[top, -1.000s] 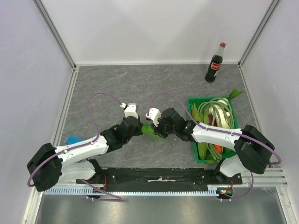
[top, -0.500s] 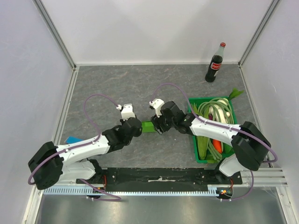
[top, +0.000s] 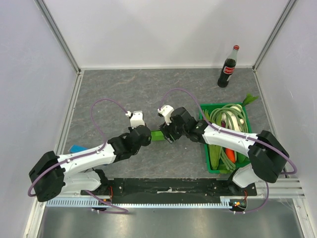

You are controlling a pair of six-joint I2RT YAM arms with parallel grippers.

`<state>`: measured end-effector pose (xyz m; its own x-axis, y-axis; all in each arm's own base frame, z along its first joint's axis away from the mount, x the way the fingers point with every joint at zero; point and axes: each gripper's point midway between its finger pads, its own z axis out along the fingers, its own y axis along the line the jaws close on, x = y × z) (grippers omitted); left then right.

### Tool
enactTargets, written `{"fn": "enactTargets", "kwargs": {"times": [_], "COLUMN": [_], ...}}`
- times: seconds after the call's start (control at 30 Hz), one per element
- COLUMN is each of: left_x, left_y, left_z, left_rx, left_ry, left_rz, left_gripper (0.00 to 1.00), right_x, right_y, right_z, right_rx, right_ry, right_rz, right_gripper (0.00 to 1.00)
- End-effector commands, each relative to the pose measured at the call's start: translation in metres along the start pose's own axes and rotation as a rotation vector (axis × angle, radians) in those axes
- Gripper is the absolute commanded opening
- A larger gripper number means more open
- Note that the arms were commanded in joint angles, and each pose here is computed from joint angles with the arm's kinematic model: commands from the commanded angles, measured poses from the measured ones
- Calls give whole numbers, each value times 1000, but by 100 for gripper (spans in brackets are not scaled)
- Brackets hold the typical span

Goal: Fold the paper box

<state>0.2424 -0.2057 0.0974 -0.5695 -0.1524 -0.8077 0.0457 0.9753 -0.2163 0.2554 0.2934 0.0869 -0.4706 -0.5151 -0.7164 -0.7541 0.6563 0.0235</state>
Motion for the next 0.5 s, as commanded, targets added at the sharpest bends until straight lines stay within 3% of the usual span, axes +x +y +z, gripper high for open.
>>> {"fn": "enactTargets", "kwargs": {"times": [0.0,0.27,0.47], "left_x": [21,20,26], "left_y": [-9,-26,-23], "left_z": [-11,-15,-10], "left_rx": [93,173,154], "left_ry": [107,131,144], "left_rz": [82,83,95], "left_gripper": [2,2,2], "right_x": [-22,-13,-10], "right_y": [3,16,12], "right_z": [-6,4,11], "right_rx": [-21,-103,-85], "right_ry": [-102,-125,-123], "right_rz": [-35,-122,-141], "right_gripper": [70,70,49]}}
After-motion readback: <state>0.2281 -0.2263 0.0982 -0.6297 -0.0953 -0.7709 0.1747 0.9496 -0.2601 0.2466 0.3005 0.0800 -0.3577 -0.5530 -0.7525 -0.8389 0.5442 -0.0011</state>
